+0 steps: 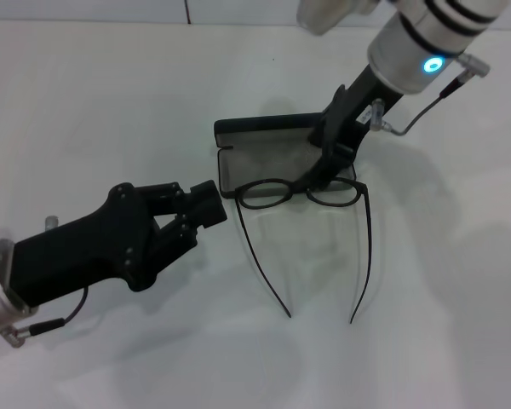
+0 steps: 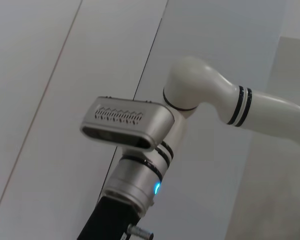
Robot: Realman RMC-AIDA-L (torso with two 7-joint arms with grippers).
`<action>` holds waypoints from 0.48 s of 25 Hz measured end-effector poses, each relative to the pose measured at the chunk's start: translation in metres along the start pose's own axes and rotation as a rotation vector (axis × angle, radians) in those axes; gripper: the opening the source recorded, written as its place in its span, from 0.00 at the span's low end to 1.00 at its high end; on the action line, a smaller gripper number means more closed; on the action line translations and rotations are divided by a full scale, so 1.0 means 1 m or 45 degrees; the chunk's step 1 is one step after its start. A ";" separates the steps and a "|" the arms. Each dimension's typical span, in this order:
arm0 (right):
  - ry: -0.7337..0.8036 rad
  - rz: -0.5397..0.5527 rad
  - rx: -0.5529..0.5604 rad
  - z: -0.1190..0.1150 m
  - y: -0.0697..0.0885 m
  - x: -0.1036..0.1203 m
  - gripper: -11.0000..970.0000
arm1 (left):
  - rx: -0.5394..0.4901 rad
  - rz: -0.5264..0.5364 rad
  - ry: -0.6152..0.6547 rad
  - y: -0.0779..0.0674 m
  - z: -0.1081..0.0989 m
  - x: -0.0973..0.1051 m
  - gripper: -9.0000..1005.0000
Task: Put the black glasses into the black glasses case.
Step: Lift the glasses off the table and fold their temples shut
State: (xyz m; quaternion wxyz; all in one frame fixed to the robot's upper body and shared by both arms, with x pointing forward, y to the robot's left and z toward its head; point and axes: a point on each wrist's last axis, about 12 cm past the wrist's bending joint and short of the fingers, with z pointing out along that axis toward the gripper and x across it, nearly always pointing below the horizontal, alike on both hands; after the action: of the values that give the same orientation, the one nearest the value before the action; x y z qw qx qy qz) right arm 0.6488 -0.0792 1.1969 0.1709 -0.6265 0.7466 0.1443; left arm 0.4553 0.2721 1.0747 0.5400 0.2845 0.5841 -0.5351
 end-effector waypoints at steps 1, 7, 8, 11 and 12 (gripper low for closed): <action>0.000 -0.005 0.000 0.003 0.001 0.000 0.67 | -0.002 0.001 0.000 0.000 0.000 0.001 0.17; -0.028 -0.053 0.018 0.021 0.004 0.002 0.65 | -0.012 -0.009 -0.002 -0.001 -0.001 0.003 0.17; -0.038 -0.059 0.023 0.023 0.005 0.003 0.65 | -0.013 -0.013 -0.003 -0.001 0.000 0.005 0.17; -0.048 -0.060 0.034 0.028 0.004 0.006 0.64 | -0.017 -0.016 -0.007 -0.001 0.001 0.007 0.17; -0.048 -0.056 0.036 0.029 0.004 0.007 0.64 | -0.018 -0.017 -0.007 -0.001 0.001 0.008 0.17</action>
State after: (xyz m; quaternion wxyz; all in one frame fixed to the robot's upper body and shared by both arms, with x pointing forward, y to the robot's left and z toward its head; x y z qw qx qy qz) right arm 0.6463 -0.0721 1.1680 0.1969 -0.6375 0.7313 0.1415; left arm 0.4531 0.2687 1.0673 0.5400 0.2752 0.5883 -0.5353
